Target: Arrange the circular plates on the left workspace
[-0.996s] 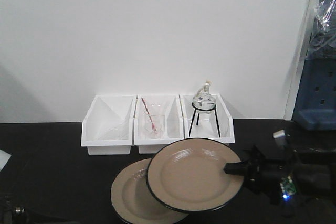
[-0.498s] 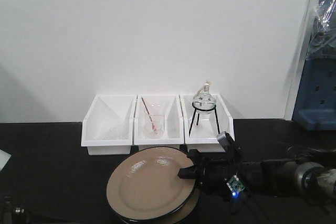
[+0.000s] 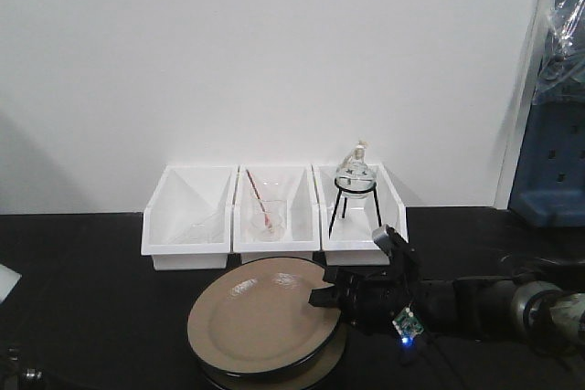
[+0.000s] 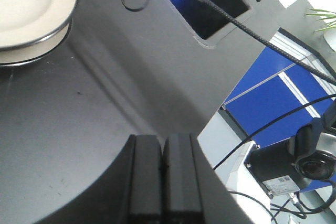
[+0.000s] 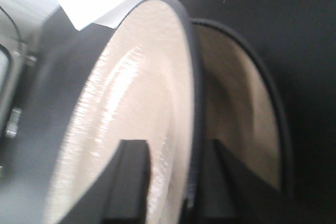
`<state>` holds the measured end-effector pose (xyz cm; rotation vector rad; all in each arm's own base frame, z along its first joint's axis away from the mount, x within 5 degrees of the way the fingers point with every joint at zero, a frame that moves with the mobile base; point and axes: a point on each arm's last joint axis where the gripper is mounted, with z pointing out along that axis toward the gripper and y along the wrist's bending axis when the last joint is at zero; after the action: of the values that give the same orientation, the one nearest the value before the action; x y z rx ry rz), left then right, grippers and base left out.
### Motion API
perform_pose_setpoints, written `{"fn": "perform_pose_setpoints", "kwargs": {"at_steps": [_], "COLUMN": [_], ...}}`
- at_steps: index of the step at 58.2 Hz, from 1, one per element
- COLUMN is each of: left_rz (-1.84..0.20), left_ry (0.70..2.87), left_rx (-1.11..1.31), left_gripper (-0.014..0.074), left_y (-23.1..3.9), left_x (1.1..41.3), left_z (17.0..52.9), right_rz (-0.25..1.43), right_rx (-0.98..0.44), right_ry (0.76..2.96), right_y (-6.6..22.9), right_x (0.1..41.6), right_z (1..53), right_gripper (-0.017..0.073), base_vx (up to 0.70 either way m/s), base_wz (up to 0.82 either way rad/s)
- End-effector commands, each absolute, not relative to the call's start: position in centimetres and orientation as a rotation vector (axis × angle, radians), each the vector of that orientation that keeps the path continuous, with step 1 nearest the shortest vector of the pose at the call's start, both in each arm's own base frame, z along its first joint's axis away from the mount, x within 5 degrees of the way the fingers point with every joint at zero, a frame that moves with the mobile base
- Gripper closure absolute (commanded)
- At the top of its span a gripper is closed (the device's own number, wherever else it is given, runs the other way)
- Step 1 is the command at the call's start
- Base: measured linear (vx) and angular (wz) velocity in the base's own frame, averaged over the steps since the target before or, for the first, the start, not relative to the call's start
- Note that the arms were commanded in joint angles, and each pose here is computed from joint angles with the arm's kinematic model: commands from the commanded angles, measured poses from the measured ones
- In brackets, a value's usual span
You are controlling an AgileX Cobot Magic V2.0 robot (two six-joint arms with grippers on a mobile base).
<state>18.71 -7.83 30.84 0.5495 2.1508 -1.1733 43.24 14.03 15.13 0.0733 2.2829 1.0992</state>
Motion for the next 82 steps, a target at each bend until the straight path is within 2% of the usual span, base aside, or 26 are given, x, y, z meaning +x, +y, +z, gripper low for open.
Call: {"fn": "perform_pose_setpoints", "kwargs": {"at_steps": [1,7,15,26,34,39,43,51,54,58,64,75,82], "left_rz": [-1.227,-1.224,-1.229,-1.228,-1.256,-1.21,-1.062,-0.578,-0.358,-0.112,0.026,-0.065,-0.125], "left_ry": [2.07,2.07,2.073,2.079,2.118,2.29,2.5,2.787,2.816,2.777,2.638,2.339,2.178], "left_rx": [0.518,0.516,0.514,0.52,0.546,0.5,0.438,0.298,0.252,0.191,0.086,-0.087,-0.104], "left_gripper": [0.0594,0.0594,0.0594,0.0594,0.0594,0.0594,0.0594,0.0594,0.0594,0.0594,0.0594,0.0594,0.0594], "left_y": [-8.1,-8.1,-8.1,-8.1,-8.2,-7.8,-6.8,-3.9,-2.6,-1.1,-0.1,-0.3,-0.6], "left_x": [18.6,18.6,18.6,18.5,18.2,18.2,18.3,19.4,20.0,21.1,22.6,24.4,23.8], "left_z": [32.4,32.4,32.4,32.4,32.1,30.8,29.1,26.1,25.4,25.0,25.4,28.7,31.9], "right_rz": [1.011,0.88,0.724,0.486,0.413,0.393,0.402,0.41,0.433,0.462,0.491,0.408,0.321], "right_rx": [-0.083,-0.182,-0.276,-0.259,-0.244,-0.275,-0.271,-0.344,-0.373,-0.391,-0.38,-0.336,-0.343], "right_ry": [2.154,2.135,2.094,2.053,2.008,1.961,1.93,1.884,1.884,1.901,1.962,2.038,2.03], "right_y": [13.8,13.3,12.8,11.2,10.0,9.7,9.5,9.4,9.3,9.2,8.7,7.0,5.9], "right_x": [43.7,43.9,44.1,44.4,44.0,43.1,42.1,38.8,37.2,35.0,31.6,25.9,22.2], "right_z": [19.1,19.0,19.7,21.9,24.3,26.9,29.1,32.9,34.1,35.2,35.8,34.4,32.7], "right_gripper": [0.0153,0.008,0.0057,0.0057,0.0084,0.0175,0.0289,0.0554,0.0573,0.0566,0.0563,0.0563,0.0563], "base_vx": [0.0,0.0,0.0,0.0,0.0,0.0,0.0,0.0,0.0,0.0,0.0,0.0,0.0], "base_wz": [0.0,0.0,0.0,0.0,0.0,0.0,0.0,0.0,0.0,0.0,0.0,0.0,0.0]}}
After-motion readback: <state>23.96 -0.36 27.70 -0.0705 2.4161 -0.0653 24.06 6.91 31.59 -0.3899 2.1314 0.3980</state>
